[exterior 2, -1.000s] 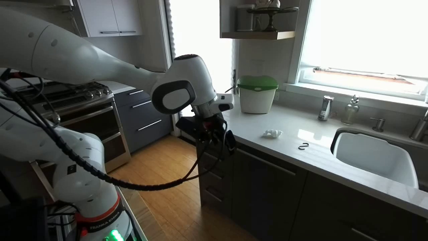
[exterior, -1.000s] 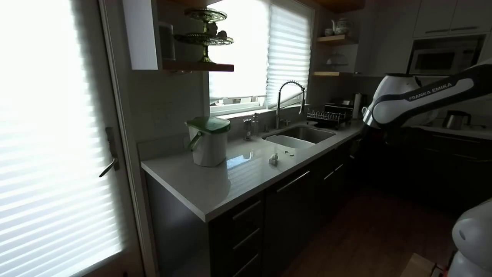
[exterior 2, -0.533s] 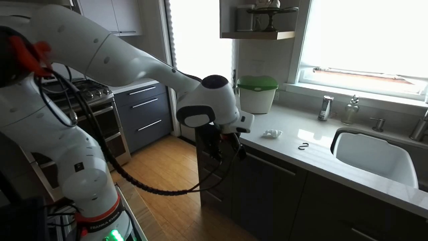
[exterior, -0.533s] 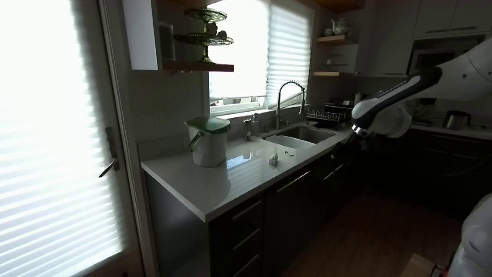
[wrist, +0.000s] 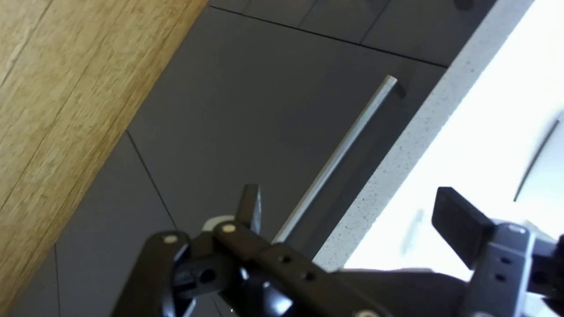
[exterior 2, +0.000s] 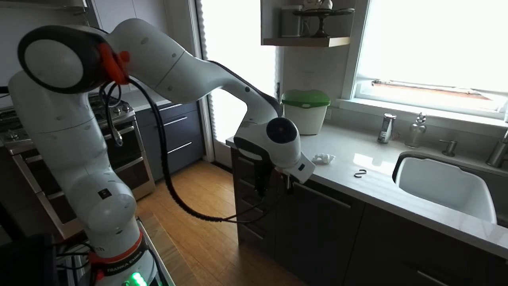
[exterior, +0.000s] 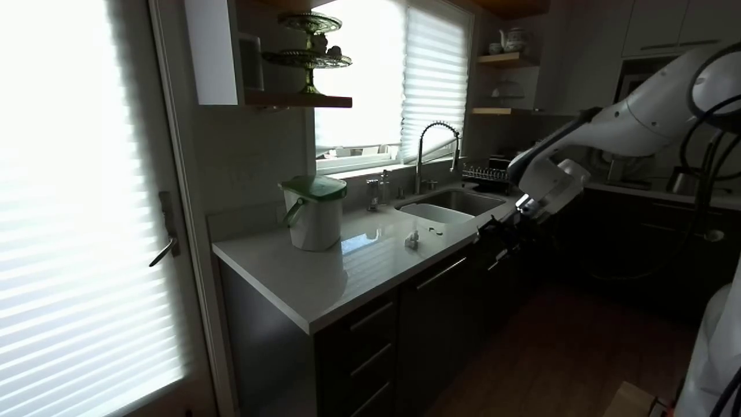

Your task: Open the second drawer from the left.

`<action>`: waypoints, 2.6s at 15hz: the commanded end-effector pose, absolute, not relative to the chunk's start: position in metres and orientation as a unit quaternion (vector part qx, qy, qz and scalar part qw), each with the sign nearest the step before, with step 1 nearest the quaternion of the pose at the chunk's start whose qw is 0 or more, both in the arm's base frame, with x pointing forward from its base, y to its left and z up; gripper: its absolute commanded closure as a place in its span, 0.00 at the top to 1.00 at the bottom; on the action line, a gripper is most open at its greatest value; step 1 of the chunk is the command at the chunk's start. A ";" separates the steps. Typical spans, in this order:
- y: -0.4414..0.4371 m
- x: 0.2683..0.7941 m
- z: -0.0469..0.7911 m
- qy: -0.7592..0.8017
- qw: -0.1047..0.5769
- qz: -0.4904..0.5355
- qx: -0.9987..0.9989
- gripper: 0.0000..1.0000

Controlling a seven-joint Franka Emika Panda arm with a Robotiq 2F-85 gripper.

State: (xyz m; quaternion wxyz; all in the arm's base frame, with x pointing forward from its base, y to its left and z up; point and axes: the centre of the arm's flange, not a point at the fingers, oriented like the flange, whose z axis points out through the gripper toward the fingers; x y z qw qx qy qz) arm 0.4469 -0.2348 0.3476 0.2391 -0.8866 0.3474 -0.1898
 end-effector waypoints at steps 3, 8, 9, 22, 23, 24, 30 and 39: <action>-0.254 0.485 0.279 0.411 0.321 -0.154 -0.839 1.00; -0.265 0.497 0.231 0.445 0.346 -0.115 -0.818 1.00; -0.266 0.501 0.226 0.438 0.357 -0.108 -0.818 1.00; -0.266 0.528 0.200 0.471 0.319 -0.164 -0.806 1.00; -0.268 0.535 0.191 0.482 0.319 -0.167 -0.799 1.00; -0.270 0.540 0.186 0.490 0.318 -0.175 -0.793 1.00; -0.275 0.567 0.157 0.502 0.339 -0.185 -0.774 1.00; -0.286 0.591 0.130 0.510 0.360 -0.145 -0.768 1.00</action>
